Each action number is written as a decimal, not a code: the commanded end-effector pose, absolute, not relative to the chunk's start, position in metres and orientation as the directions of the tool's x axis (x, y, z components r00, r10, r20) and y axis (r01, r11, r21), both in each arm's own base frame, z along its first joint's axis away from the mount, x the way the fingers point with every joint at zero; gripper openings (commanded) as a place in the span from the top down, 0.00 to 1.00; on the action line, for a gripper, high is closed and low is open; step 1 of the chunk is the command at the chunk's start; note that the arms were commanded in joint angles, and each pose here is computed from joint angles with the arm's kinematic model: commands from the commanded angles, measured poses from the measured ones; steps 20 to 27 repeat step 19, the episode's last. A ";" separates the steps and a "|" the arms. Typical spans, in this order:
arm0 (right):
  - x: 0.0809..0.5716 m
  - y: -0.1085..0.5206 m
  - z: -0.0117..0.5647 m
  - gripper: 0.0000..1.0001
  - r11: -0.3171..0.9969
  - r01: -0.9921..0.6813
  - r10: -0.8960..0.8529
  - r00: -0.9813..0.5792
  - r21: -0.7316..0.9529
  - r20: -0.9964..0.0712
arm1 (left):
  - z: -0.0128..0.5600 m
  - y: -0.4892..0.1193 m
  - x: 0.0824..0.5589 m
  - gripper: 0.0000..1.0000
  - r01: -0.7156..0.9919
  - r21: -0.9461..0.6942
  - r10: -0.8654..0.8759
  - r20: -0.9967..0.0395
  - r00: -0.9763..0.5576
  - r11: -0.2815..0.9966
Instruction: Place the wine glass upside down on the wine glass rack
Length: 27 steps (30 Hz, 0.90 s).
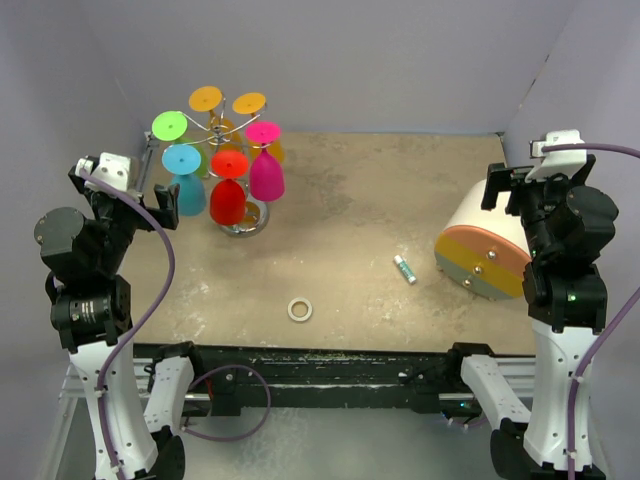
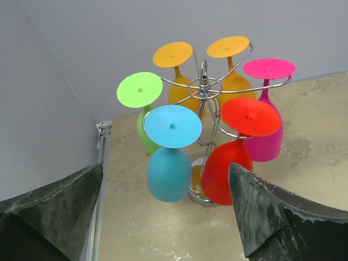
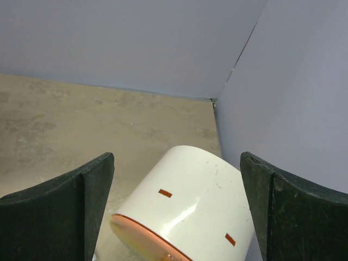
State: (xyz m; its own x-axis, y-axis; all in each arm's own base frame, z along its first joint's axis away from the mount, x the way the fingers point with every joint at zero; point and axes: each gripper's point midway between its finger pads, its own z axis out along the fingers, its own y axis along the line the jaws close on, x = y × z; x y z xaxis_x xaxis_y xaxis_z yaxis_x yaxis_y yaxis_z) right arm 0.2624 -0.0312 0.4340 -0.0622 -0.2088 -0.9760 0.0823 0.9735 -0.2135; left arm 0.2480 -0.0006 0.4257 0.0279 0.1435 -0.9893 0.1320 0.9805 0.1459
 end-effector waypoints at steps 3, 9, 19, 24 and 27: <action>0.259 -0.033 0.452 0.00 0.971 0.102 -0.215 -0.007 -0.215 -0.977 | 0.434 -0.001 0.249 0.01 0.136 0.159 0.152 -0.986 0.064 0.978; 0.259 -0.033 0.451 0.00 0.971 0.100 -0.215 -0.014 -0.215 -0.977 | 0.433 -0.001 0.251 0.01 0.138 0.157 0.150 -0.987 0.063 0.978; 0.262 -0.033 0.444 0.00 0.972 0.095 -0.213 -0.034 -0.216 -0.976 | 0.429 -0.003 0.254 0.01 0.153 0.153 0.146 -0.988 0.055 0.976; 0.262 -0.033 0.444 0.00 0.972 0.095 -0.213 -0.034 -0.216 -0.976 | 0.429 -0.003 0.254 0.01 0.153 0.153 0.146 -0.988 0.055 0.976; 0.262 -0.033 0.444 0.00 0.972 0.095 -0.213 -0.034 -0.216 -0.976 | 0.429 -0.003 0.254 0.01 0.153 0.153 0.146 -0.988 0.055 0.976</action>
